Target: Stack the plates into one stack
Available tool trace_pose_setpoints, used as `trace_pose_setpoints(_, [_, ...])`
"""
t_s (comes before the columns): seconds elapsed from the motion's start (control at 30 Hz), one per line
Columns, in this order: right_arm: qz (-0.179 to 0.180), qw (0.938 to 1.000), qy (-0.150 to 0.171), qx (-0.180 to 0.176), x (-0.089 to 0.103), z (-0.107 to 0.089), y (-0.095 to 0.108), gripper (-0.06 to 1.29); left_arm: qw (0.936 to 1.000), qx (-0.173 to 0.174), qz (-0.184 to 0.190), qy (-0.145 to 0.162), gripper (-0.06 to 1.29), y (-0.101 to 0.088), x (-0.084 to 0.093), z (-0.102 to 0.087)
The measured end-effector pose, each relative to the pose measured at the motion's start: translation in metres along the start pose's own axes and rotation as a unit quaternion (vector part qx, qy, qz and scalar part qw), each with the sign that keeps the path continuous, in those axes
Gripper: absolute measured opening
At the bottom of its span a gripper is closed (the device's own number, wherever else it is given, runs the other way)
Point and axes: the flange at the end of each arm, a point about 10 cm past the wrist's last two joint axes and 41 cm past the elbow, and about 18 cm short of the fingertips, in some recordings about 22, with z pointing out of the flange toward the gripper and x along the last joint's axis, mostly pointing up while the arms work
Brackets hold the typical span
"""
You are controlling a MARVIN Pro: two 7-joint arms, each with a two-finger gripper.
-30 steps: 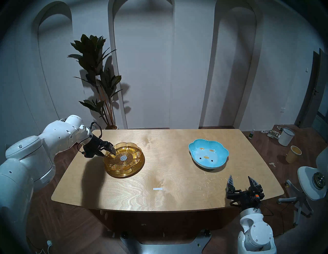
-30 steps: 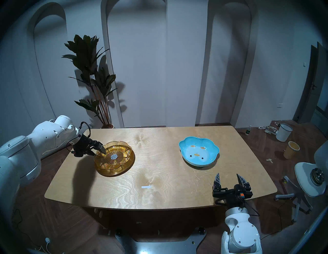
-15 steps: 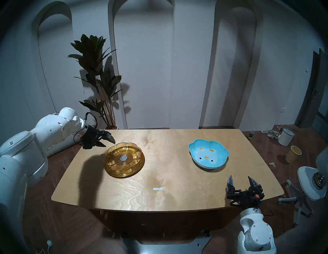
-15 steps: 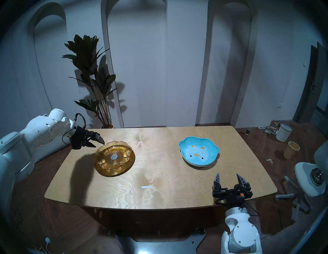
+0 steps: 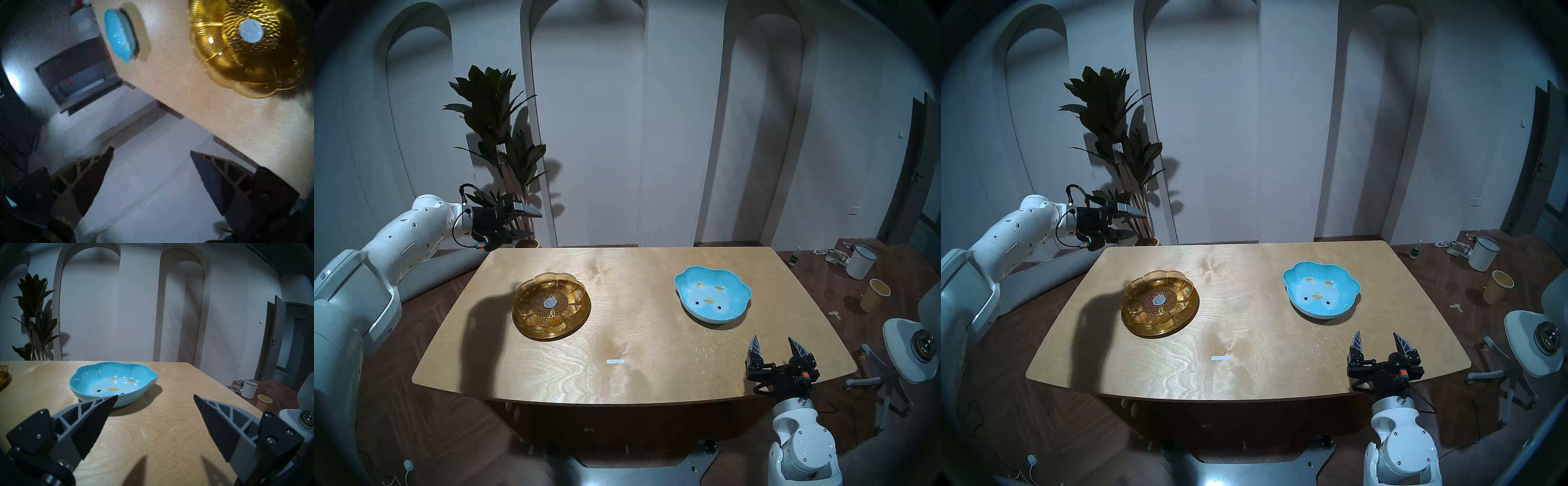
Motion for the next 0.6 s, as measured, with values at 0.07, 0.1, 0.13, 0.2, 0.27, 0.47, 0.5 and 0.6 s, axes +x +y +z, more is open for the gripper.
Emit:
trace_pose_setpoints(0.07, [0.0, 1.0, 0.0, 0.0, 0.0, 0.0, 0.0, 1.22, 0.9993, 0.029, -0.021, -0.014, 1.18, 0.004, 0.005, 0.002])
trace_pose_setpoints(0.1, [0.0, 1.0, 0.0, 0.0, 0.0, 0.0, 0.0, 1.22, 0.9986, 0.04, -0.029, -0.02, 1.18, 0.006, 0.007, 0.003])
trace_pose_setpoints(0.13, [0.0, 1.0, 0.0, 0.0, 0.0, 0.0, 0.0, 1.22, 0.9971, 0.058, -0.04, -0.03, 1.18, 0.008, 0.01, 0.005])
trace_pose_setpoints(0.2, [0.0, 1.0, 0.0, 0.0, 0.0, 0.0, 0.0, 1.22, 0.994, 0.084, -0.055, -0.044, 1.18, 0.013, 0.015, 0.007])
trace_pose_setpoints(0.27, [0.0, 1.0, 0.001, -0.001, 0.0, 0.0, 0.001, 1.22, 0.9905, 0.106, -0.066, -0.057, 1.18, 0.016, 0.019, 0.009])
trace_pose_setpoints(0.47, [-0.002, 1.0, 0.008, -0.003, 0.005, 0.003, 0.004, 1.22, 0.971, 0.192, -0.086, -0.112, 1.18, 0.02, 0.029, 0.013])
trace_pose_setpoints(0.5, [-0.004, 0.9999, 0.011, -0.005, 0.006, 0.004, 0.005, 1.22, 0.9663, 0.209, -0.087, -0.123, 1.18, 0.02, 0.03, 0.014])
trace_pose_setpoints(0.6, [-0.01, 0.9997, 0.021, -0.009, 0.012, 0.008, 0.011, 1.22, 0.9506, 0.254, -0.088, -0.155, 1.18, 0.019, 0.033, 0.015])
